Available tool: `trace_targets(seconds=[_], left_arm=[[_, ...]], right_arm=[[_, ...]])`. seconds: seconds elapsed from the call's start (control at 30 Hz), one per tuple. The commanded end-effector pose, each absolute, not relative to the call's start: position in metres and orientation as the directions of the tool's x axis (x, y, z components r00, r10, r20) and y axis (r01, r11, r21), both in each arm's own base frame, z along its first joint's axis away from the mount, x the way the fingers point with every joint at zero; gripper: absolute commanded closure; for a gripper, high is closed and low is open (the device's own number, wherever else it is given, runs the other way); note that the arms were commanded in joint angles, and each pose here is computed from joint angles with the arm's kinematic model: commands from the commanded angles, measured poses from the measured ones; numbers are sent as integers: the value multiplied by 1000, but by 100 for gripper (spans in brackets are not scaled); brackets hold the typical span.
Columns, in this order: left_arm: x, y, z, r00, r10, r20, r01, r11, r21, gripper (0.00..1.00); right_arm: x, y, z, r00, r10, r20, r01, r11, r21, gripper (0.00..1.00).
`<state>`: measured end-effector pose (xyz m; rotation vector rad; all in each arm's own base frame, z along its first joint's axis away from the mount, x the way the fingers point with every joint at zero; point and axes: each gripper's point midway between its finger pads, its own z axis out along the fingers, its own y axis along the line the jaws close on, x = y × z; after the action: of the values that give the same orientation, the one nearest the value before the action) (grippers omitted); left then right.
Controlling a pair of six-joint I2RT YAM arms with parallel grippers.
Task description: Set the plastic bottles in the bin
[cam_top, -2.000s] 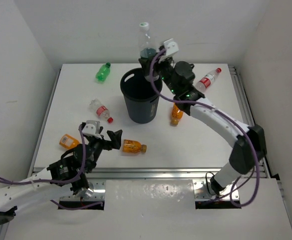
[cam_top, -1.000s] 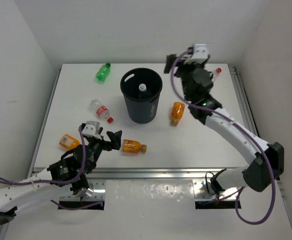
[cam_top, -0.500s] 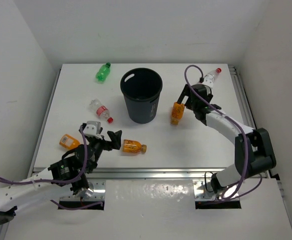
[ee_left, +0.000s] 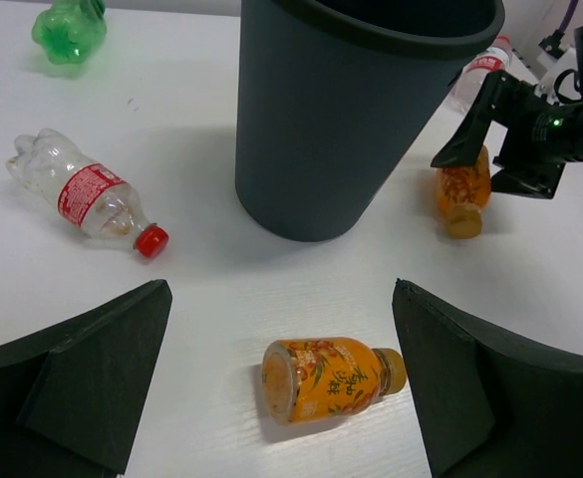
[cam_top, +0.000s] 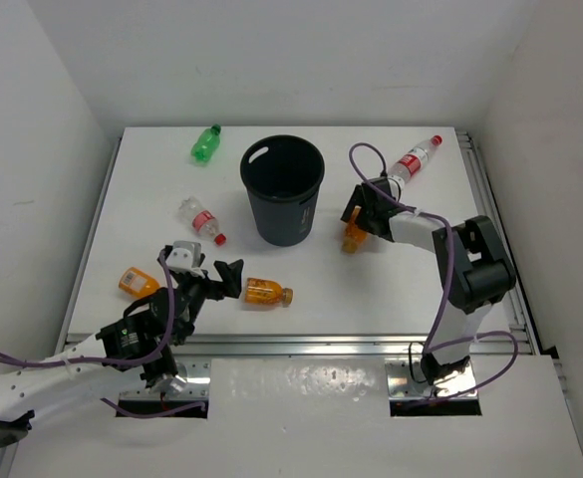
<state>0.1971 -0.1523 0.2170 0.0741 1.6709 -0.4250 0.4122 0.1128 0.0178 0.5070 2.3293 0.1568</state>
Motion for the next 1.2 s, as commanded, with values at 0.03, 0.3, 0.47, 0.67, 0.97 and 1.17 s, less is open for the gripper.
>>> trace_targets(seconds=[0.03, 0.3, 0.47, 0.67, 0.97, 1.17], left_arm=[[197, -154, 224, -141, -222, -965, 292, 922, -255, 0], [197, -153, 224, -140, -227, -964, 289, 922, -259, 0], [197, -153, 222, -142, -225, -964, 284, 924, -257, 0], [198, -153, 223, -142, -227, -963, 284, 923, -260, 0], [196, -157, 220, -144, -230, -962, 305, 915, -265, 0], [196, -166, 219, -154, -221, -963, 327, 908, -260, 0]], right_arm=[[438, 128, 34, -607, 423, -673, 280, 906, 318, 20], [436, 119, 64, -564, 394, -725, 256, 919, 300, 60], [437, 116, 168, -409, 344, -845, 185, 938, 292, 59], [432, 159, 320, -109, 252, -962, 21, 968, 251, 57], [429, 246, 396, 155, 161, -975, -161, 978, 136, 56], [456, 277, 352, 169, 44, -985, -108, 994, 25, 49]])
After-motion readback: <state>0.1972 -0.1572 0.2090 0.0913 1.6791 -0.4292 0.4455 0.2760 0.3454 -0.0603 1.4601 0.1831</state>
